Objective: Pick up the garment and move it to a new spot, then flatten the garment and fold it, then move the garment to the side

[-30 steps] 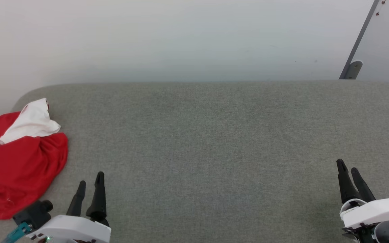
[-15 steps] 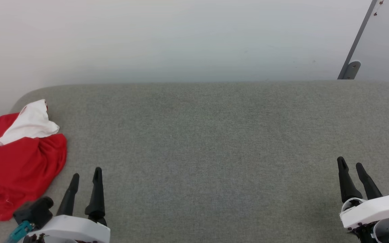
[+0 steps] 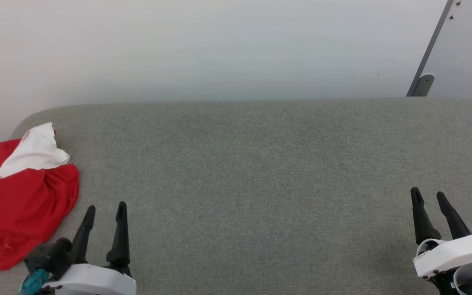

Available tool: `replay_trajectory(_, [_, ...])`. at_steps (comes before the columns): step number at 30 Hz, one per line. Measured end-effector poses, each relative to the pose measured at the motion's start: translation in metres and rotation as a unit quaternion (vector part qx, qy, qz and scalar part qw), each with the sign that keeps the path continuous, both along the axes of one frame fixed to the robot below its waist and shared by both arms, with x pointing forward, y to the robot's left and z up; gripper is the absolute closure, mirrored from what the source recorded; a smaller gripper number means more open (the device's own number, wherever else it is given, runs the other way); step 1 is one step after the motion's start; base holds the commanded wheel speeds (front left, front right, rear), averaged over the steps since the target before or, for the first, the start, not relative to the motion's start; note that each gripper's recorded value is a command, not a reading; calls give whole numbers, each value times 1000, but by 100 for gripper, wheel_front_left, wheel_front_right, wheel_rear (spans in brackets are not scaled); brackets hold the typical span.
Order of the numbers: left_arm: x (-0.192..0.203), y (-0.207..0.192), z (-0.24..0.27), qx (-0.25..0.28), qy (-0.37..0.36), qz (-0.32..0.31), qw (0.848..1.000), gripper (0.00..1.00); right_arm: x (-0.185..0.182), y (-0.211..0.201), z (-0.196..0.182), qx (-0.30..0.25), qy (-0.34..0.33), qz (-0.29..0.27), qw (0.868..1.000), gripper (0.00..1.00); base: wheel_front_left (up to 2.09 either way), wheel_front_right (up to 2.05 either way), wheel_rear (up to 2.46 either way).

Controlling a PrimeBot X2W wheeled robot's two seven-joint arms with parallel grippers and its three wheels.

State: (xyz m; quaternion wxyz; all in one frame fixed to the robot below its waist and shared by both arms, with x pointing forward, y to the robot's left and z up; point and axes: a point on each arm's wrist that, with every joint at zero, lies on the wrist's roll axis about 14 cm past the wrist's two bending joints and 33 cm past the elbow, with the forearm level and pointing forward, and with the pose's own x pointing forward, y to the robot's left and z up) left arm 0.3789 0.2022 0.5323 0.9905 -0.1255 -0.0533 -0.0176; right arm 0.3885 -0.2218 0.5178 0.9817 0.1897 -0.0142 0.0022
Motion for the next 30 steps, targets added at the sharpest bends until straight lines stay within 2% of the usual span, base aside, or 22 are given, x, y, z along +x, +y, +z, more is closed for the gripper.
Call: replay_trajectory(30, [-3, -15, 17, 127, -49, -24, 990, 0, -2, -4, 14, -114, -26, 1, 993, 0, 0, 0, 0])
